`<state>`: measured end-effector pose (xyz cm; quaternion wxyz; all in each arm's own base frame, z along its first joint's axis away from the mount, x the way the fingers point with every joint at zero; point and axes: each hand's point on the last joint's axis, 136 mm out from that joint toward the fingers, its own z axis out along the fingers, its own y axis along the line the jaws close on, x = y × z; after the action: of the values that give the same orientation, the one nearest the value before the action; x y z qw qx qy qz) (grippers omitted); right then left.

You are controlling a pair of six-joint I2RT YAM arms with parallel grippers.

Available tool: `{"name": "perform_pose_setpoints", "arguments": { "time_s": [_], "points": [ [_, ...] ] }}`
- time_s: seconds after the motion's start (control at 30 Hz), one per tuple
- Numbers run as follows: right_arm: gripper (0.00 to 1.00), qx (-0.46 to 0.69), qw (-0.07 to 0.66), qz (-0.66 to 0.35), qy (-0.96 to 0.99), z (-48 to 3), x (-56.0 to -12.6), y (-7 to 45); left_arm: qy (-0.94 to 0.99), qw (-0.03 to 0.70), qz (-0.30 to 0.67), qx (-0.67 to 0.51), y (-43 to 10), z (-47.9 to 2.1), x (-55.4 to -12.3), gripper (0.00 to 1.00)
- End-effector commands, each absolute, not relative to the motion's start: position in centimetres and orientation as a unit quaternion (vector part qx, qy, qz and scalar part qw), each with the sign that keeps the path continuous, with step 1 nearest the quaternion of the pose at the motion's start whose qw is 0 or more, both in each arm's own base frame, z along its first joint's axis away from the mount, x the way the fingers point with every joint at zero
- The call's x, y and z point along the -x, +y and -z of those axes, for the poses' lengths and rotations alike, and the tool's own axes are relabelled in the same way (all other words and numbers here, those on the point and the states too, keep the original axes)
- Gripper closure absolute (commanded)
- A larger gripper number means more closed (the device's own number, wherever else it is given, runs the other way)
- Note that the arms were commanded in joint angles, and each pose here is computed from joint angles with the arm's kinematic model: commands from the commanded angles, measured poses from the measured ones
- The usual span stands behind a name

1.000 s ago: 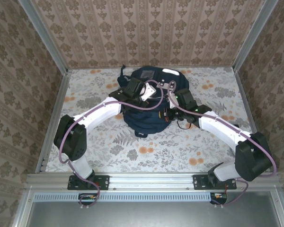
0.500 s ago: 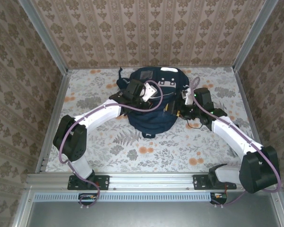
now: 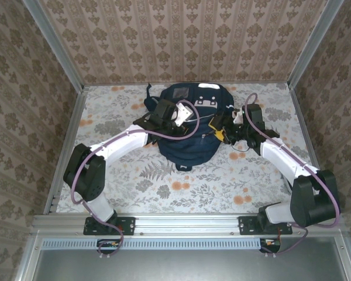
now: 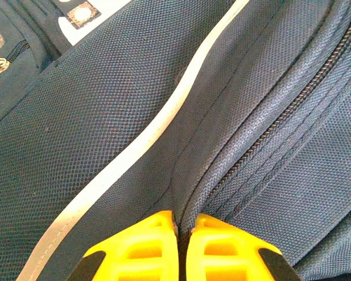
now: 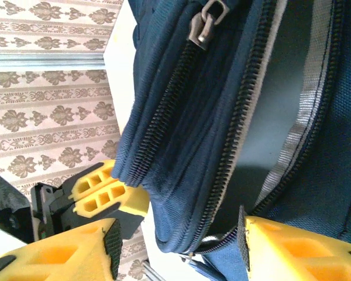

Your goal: Pack books, pencil case, and school supplies into a backpack

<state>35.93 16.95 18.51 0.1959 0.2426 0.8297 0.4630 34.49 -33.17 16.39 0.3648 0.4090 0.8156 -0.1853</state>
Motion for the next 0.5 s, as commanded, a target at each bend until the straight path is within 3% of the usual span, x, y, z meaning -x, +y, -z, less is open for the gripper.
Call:
{"name": "perform_pose_setpoints", "arguments": {
  "time_s": [0.0,0.1,0.23,0.3,0.4,0.47],
  "points": [
    [0.43,-0.257,0.205,-0.468,0.82,-19.4,-37.0,16.8,0.786,0.423,0.227,-0.39,-33.9,-21.5,-34.8,1.0],
    [0.5,-0.251,0.202,-0.488,0.812,-19.8,-37.5,17.4,0.785,0.422,0.232,-0.39,-34.0,-21.6,-34.7,1.0],
    [0.53,-0.24,0.183,-0.508,0.807,-19.7,-38.2,18.7,0.791,0.419,0.242,-0.375,-33.9,-22.0,-34.4,0.99],
    [0.6,-0.231,0.178,-0.519,0.803,-20.0,-38.5,19.4,0.803,0.416,0.244,-0.35,-33.4,-22.2,-34.4,0.85],
    [0.75,-0.221,0.181,-0.536,0.794,-20.7,-38.8,20.0,0.839,0.399,0.236,-0.286,-31.8,-22.1,-34.4,0.54],
    [0.8,-0.214,0.187,-0.547,0.787,-21.5,-39.0,20.3,0.862,0.379,0.235,-0.242,-30.7,-21.8,-33.8,0.42]
  ]
}}
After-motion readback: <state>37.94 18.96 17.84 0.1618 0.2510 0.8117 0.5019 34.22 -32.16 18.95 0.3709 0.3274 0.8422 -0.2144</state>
